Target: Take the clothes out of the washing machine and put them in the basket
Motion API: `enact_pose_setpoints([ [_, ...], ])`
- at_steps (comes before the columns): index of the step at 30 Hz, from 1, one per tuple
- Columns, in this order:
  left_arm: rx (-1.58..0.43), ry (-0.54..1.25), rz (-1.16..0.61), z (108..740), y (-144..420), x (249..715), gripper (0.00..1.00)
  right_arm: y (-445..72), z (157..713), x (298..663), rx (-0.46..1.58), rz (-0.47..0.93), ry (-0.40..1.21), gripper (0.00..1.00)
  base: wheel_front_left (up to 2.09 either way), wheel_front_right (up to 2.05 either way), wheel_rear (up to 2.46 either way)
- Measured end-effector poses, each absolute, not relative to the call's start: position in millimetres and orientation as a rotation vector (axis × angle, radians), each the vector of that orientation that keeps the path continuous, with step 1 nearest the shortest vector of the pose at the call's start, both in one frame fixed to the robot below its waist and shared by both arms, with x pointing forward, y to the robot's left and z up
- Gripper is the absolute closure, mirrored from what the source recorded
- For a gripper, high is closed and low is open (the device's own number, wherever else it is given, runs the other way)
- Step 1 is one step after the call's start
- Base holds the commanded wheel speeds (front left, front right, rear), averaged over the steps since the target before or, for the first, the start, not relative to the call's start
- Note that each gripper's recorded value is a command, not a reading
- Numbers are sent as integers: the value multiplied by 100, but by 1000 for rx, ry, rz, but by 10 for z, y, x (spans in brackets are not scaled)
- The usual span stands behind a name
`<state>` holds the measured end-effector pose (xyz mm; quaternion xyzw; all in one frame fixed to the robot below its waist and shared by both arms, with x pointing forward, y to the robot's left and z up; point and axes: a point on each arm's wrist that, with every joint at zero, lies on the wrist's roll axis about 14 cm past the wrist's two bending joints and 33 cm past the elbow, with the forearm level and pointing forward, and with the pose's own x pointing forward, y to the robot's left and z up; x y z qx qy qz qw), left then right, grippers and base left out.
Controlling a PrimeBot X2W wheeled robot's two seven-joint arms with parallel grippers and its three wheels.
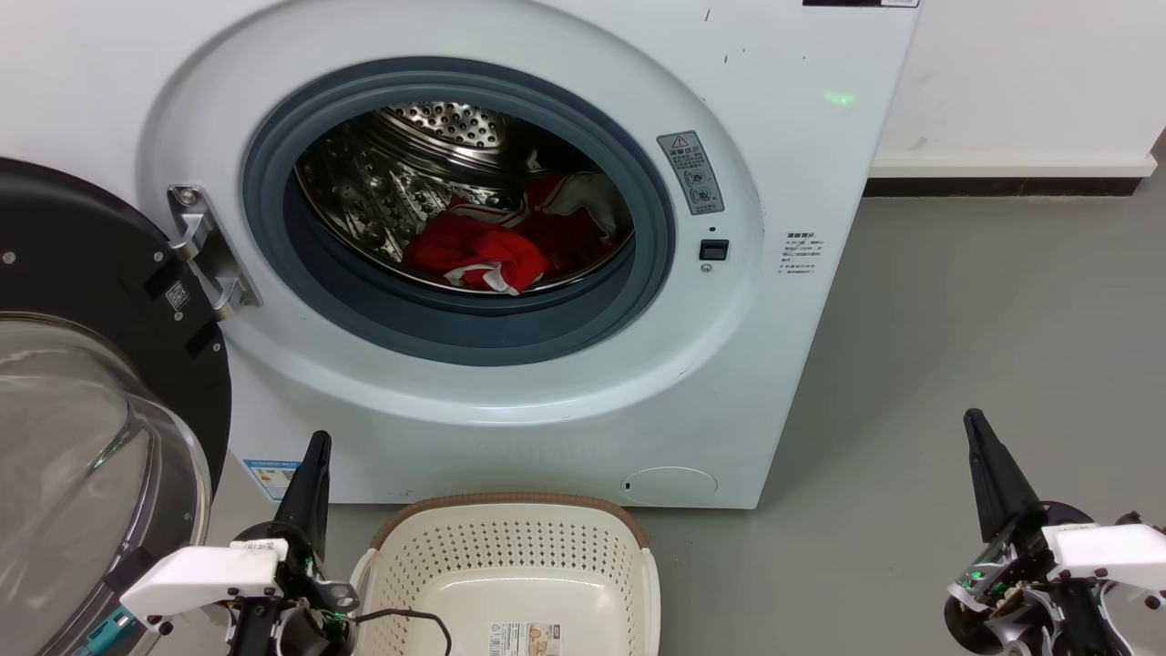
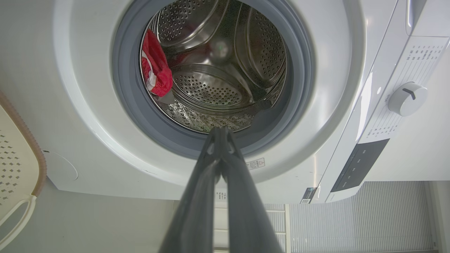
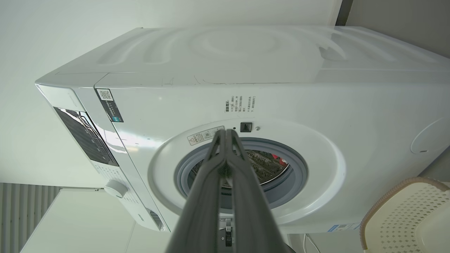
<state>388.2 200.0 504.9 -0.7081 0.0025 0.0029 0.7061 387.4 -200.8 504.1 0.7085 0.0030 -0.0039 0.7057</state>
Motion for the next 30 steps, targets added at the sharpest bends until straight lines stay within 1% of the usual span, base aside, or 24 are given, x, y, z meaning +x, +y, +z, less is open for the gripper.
enact_pose_setpoints([
  [13,-1574,6,6,5049,2000,3882,100,-2008,5041,3874,1575,-9,7,100,0,0,0],
  [14,-1574,7,8,5041,1999,3879,0,-2008,5034,3871,1575,-10,8,0,0,0,0],
  [18,-1575,48,45,4878,1975,3808,0,-2020,4878,3792,1577,-53,38,0,0,0,0],
  [24,-1543,48,31,4910,1889,3830,0,-2040,4919,3794,1548,-60,13,0,0,0,0],
  [30,-1458,35,8,4991,1840,3865,0,-2074,4949,3770,1461,-69,-7,0,0,0,0],
])
